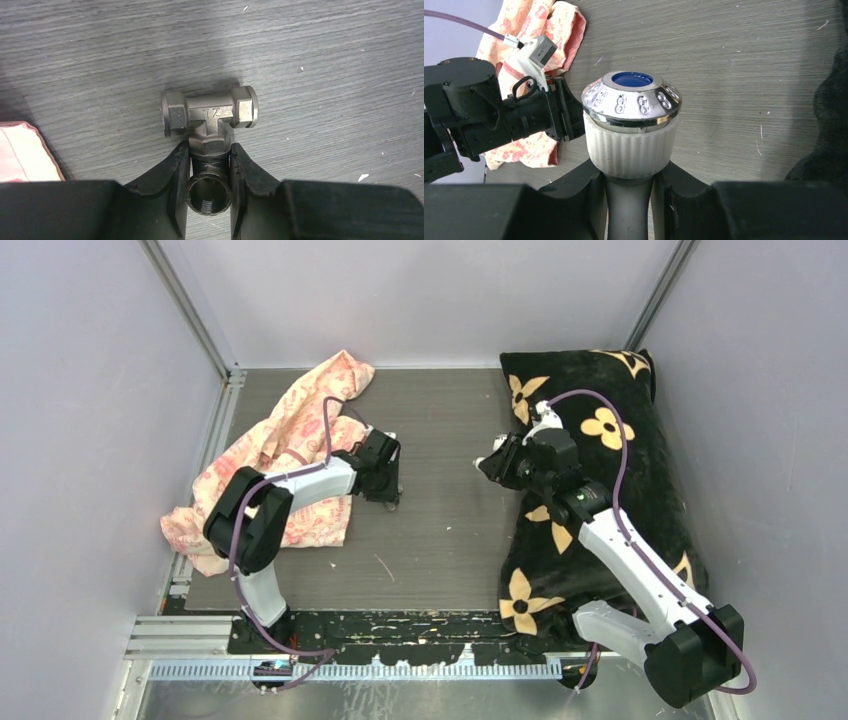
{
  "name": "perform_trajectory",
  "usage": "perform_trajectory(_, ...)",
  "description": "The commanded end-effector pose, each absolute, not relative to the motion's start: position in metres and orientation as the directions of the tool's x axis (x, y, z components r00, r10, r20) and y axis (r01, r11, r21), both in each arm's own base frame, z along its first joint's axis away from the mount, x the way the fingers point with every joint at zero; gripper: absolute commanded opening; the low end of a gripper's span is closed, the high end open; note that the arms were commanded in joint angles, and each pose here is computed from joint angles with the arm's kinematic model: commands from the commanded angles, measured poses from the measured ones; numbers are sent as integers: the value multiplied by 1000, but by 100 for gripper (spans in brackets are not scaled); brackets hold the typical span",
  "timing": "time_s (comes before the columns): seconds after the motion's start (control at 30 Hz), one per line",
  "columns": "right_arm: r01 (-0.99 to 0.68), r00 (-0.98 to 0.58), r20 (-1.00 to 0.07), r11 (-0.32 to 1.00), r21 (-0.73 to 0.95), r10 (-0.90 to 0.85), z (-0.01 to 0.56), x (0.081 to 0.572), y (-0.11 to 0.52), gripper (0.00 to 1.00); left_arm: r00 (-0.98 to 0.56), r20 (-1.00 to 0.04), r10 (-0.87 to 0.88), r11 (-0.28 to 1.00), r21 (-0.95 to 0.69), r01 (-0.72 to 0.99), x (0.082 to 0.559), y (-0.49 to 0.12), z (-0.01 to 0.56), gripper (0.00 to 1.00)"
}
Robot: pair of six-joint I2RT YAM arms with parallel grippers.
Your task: Install the water faucets
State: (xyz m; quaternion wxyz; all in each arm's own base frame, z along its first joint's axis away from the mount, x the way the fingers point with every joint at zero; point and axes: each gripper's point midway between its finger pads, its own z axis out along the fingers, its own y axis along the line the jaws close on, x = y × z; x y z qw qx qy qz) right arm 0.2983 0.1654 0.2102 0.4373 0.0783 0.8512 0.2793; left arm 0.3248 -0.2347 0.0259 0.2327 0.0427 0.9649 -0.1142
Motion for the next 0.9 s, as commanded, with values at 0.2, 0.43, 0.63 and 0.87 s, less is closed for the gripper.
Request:
perform_trajectory(0.2, -402, -440, -854, 789, 465, 279, 248, 293, 199, 1, -781, -612, 122, 920, -225, 320, 337, -239, 123, 0)
perform_trajectory(0.43, -677, -16, -987, 725, 128, 160, 300, 269, 240, 1, -534, -831, 152, 834, -182, 521, 325, -237, 226, 0)
perform_trajectory(0.63, -675, 129, -990, 736, -49, 53, 336, 267, 259, 1, -359, -928, 105, 789, -142, 598, 318, -237, 260, 0)
perform_trajectory(0.87, -668, 291, -957, 713, -213, -13, 353, 254, 270, 1, -178, -980, 84, 707, -68, 704, 302, -243, 286, 0)
